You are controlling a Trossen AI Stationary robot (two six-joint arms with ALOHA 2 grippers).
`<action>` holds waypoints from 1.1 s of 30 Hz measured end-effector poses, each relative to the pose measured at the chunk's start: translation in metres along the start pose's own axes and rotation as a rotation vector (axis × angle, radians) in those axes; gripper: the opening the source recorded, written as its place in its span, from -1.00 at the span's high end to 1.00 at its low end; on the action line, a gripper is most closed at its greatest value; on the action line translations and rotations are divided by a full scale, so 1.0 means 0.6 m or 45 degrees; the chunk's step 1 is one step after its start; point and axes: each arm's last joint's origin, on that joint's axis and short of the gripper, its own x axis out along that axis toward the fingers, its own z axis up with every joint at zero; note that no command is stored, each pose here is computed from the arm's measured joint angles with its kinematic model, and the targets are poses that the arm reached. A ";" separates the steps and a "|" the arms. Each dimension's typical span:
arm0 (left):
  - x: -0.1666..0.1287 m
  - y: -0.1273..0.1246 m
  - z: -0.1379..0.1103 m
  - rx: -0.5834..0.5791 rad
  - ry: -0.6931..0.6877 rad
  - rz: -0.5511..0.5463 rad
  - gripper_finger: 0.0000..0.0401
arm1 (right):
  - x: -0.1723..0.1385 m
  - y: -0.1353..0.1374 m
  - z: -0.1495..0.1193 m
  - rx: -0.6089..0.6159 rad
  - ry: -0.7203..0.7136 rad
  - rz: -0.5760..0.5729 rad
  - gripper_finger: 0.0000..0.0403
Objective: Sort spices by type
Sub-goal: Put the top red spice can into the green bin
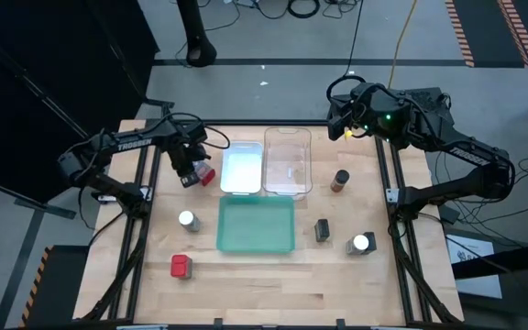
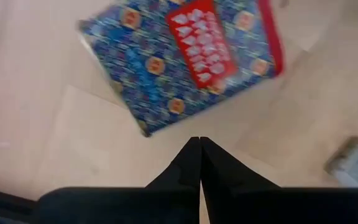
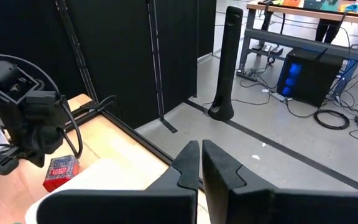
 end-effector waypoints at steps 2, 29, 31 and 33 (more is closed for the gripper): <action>-0.002 -0.003 0.002 0.010 -0.007 -0.004 0.97 | 0.000 0.000 0.000 0.003 0.000 0.000 1.00; 0.005 -0.001 0.020 0.088 -0.099 0.234 0.97 | 0.000 0.000 0.000 0.006 0.000 0.000 1.00; 0.006 -0.001 0.019 0.085 -0.091 0.230 0.97 | 0.000 0.000 0.000 0.006 0.000 0.000 1.00; 0.008 -0.001 0.018 0.060 -0.096 0.220 0.97 | 0.000 0.000 0.000 0.006 0.000 0.000 1.00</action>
